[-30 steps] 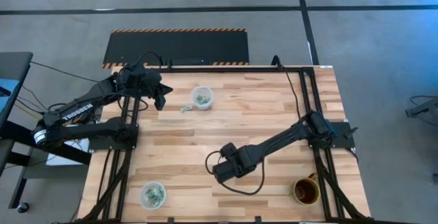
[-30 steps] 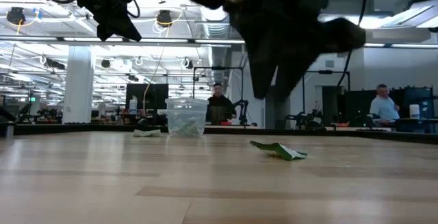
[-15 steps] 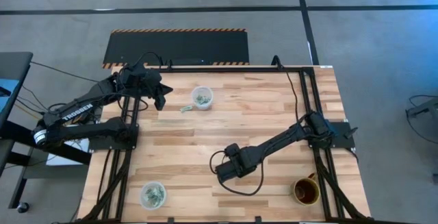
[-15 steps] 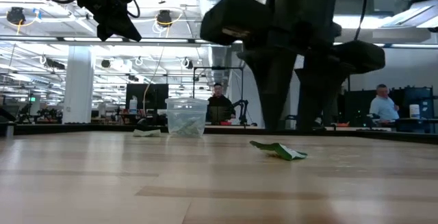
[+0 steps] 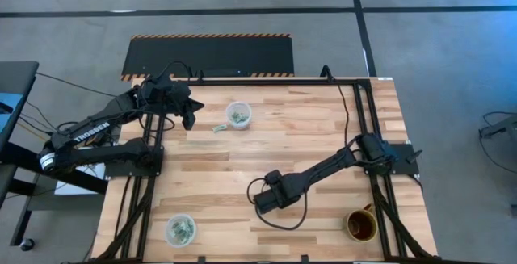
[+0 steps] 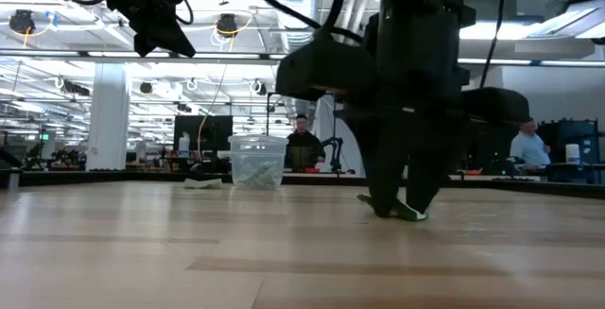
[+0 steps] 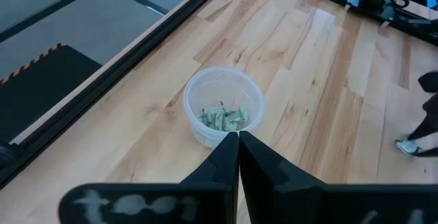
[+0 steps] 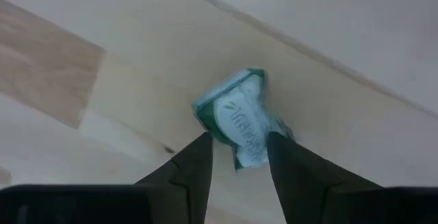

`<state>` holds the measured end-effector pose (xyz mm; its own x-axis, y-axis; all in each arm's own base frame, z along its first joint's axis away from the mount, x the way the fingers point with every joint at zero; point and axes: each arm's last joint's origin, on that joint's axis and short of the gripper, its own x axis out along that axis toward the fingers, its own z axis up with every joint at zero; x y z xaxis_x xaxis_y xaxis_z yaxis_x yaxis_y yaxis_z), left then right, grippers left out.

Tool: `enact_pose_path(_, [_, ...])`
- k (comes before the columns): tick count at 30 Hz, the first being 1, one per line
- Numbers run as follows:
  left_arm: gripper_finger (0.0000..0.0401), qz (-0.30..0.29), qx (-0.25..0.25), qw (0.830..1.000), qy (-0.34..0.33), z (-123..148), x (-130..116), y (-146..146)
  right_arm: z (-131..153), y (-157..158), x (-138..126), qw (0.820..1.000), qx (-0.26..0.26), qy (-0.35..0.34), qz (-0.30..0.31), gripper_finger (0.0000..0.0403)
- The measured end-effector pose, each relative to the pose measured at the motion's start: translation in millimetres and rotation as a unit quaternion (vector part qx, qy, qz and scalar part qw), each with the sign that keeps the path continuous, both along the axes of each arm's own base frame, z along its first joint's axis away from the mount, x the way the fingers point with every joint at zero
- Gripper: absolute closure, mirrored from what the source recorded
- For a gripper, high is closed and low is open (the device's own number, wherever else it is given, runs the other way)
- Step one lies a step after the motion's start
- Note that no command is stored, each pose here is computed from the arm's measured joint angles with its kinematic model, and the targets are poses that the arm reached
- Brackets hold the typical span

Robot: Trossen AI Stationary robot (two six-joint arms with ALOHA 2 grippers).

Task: Pick and place Stevia / Truvia into bins
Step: Put the truvia packet into the top transparent container

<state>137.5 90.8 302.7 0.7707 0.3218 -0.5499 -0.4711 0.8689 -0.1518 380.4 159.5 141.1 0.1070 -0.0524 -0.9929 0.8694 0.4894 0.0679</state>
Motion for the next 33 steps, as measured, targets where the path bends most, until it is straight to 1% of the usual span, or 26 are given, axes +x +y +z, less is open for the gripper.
enact_pose_path(6, [0.0401,0.000,-0.001,1.000,0.001,0,0,0,-14,-1,6,1.000,0.004,0.025,0.010,0.0285])
enact_pose_path(9, [0.0401,0.000,0.000,1.000,0.000,0,0,0,-10,-2,8,0.999,0.002,0.035,0.009,0.0293])
enact_pose_path(13, [0.0401,0.000,0.000,1.000,0.000,0,0,0,-4,-2,9,0.999,-0.017,0.034,0.009,0.0312])
enact_pose_path(18, [0.0401,0.000,0.000,1.000,0.000,0,0,0,0,-4,11,0.998,-0.050,0.029,0.019,0.0352])
enact_pose_path(22, [0.0401,0.000,0.000,1.000,0.000,0,0,0,2,-7,15,0.997,-0.063,0.019,0.029,0.0393])
enact_pose_path(26, [0.0401,0.000,0.000,1.000,0.000,0,0,0,10,-10,20,0.996,-0.077,0.005,0.036,0.0393])
enact_pose_path(29, [0.0401,0.000,0.000,1.000,0.000,0,0,0,23,-14,27,0.993,-0.105,-0.007,0.056,0.0399])
enact_pose_path(33, [0.0401,0.000,0.000,1.000,0.000,0,0,0,54,-26,35,0.981,-0.180,-0.017,0.073,0.0400])
